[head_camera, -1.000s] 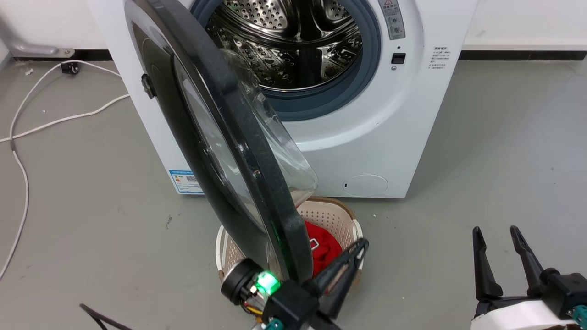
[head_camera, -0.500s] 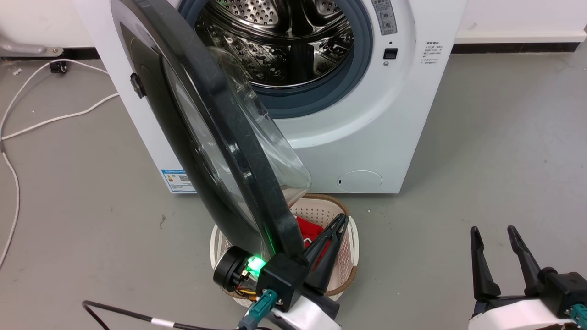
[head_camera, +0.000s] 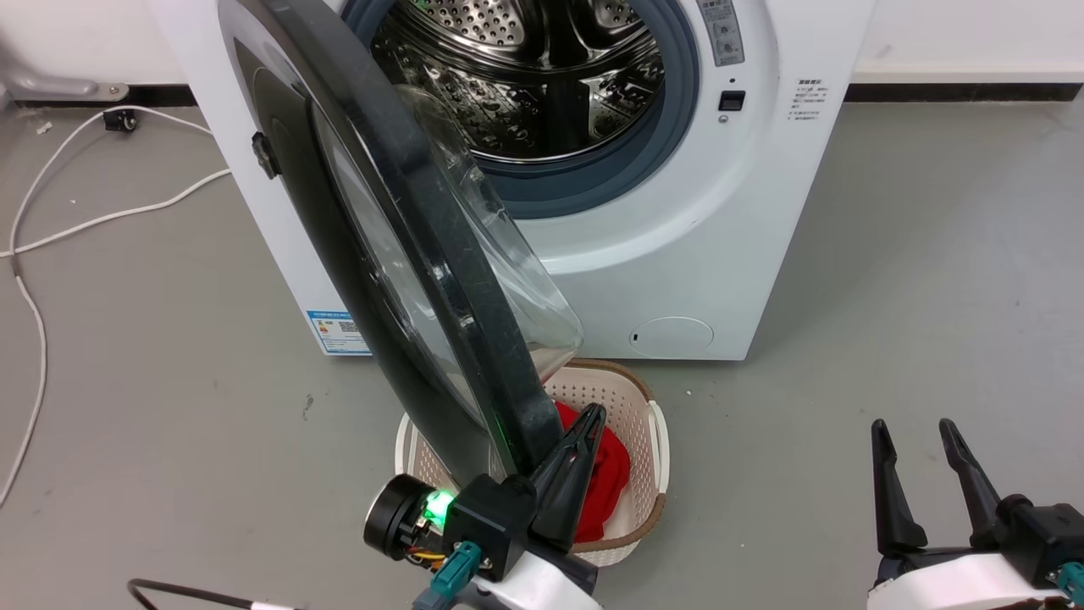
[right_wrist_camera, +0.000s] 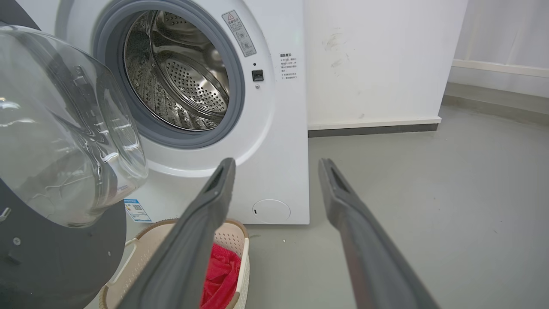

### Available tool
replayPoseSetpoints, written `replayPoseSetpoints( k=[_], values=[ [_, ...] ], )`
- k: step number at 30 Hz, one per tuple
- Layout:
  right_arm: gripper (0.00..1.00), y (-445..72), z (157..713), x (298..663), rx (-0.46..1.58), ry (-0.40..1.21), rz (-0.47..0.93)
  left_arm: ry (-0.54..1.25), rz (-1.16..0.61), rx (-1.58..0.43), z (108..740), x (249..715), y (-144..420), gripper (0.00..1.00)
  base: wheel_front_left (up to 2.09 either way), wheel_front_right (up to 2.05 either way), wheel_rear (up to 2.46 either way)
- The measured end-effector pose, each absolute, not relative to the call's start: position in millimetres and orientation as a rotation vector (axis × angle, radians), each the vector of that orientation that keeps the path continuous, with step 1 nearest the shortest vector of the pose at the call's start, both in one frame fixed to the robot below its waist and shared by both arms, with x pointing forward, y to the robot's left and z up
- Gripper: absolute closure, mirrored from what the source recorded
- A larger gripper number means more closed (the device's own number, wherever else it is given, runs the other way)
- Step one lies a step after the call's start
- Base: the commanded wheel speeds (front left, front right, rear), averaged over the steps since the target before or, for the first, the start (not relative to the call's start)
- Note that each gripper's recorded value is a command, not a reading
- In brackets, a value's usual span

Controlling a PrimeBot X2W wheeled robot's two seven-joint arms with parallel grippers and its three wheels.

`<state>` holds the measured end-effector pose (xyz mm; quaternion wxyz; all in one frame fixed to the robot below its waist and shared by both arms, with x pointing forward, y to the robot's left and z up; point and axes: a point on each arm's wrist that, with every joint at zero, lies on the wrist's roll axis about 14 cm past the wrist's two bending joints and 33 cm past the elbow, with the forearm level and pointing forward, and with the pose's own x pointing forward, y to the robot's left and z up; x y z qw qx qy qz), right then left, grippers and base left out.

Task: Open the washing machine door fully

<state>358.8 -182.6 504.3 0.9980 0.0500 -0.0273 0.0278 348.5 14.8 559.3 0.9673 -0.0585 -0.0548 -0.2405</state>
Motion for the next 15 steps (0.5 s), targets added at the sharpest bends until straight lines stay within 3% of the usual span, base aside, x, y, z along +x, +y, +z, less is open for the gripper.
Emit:
replayPoseSetpoints(
  k=[15],
  values=[
    [0.0,-170.8,509.5,364.9,0.101,-0.068,0.094,-0.08,-0.367,-0.114,551.1,332.4,50.0,1.0,0.0,0.0,0.0]
  ],
)
